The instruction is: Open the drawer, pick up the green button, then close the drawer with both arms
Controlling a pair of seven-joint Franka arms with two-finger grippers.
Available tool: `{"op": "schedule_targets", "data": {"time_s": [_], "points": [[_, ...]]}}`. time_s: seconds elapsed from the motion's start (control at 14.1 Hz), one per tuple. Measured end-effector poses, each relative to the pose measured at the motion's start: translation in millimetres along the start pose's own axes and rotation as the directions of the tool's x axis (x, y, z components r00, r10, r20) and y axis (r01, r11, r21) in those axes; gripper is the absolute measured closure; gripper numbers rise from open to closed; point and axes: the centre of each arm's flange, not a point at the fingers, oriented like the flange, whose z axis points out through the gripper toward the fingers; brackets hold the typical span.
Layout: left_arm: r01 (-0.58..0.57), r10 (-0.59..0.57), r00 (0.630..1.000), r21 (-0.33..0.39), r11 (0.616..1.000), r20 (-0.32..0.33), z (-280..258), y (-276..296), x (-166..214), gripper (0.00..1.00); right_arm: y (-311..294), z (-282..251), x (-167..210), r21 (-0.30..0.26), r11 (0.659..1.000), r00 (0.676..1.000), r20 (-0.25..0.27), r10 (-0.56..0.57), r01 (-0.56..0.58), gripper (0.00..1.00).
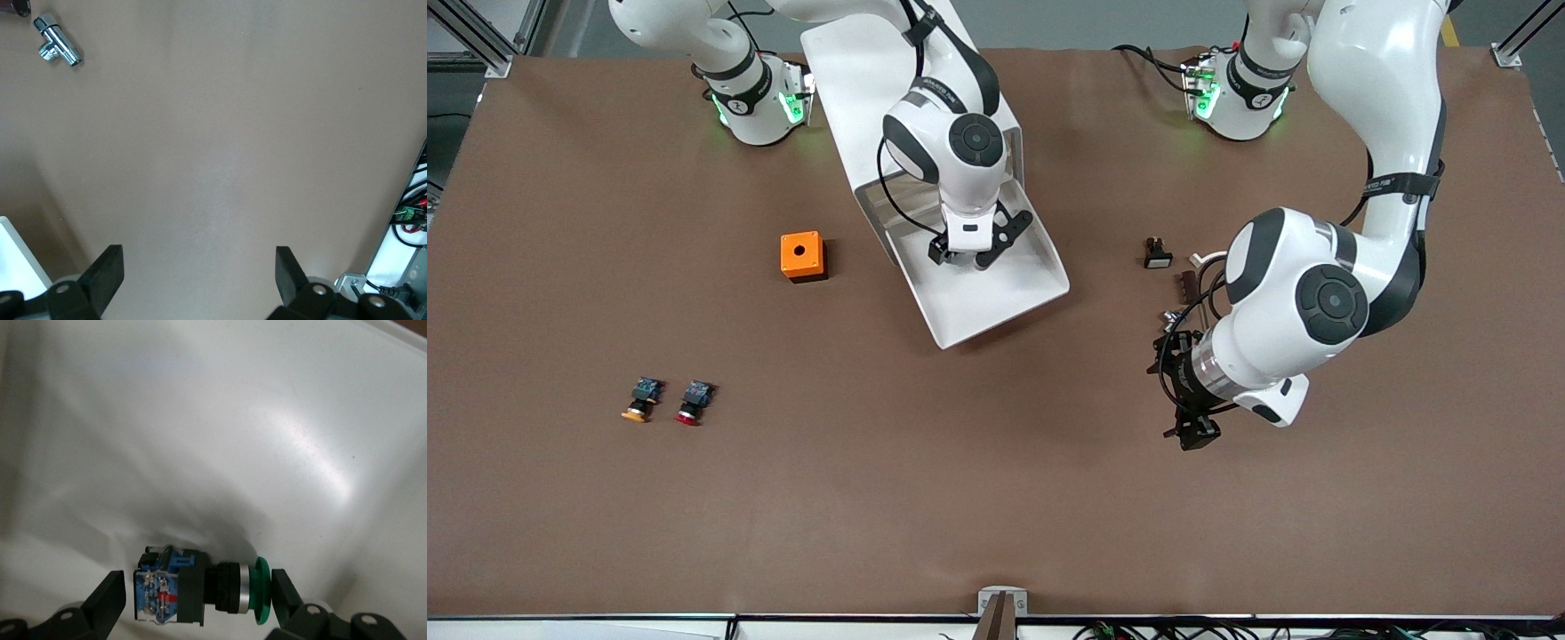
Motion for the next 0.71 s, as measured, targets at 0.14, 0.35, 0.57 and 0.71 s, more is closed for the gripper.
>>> {"op": "schedule_targets", "data": {"time_s": [0.14,0.35,0.57,0.71], "points": [[0.0,0.0,1.0,0.002,1.0,-0.001,1.6,0.1,0.3,0.0,-1.2,0.9,-0.4,0.0,1.0,1.0,0.001,0.008,-0.008,0.04],[0.0,0.0,1.0,0.003,1.0,-0.002,3.0,0.0,0.1,0.0,-2.5,0.7,-0.4,0.0,1.0,1.0,-0.001,0.011,-0.011,0.17],[-0.002,0.002,1.0,0.005,1.0,-0.002,4.4,-0.9,-1.3,0.0,-2.5,-0.7,-0.5,0.0,1.0,1.0,-0.003,0.018,-0.018,0.21],[-0.002,0.002,1.0,0.006,1.0,-0.003,5.5,-0.9,-1.3,0.0,-2.7,-0.7,-0.5,0.001,0.998,0.998,-0.003,0.055,-0.055,0.21]]}}
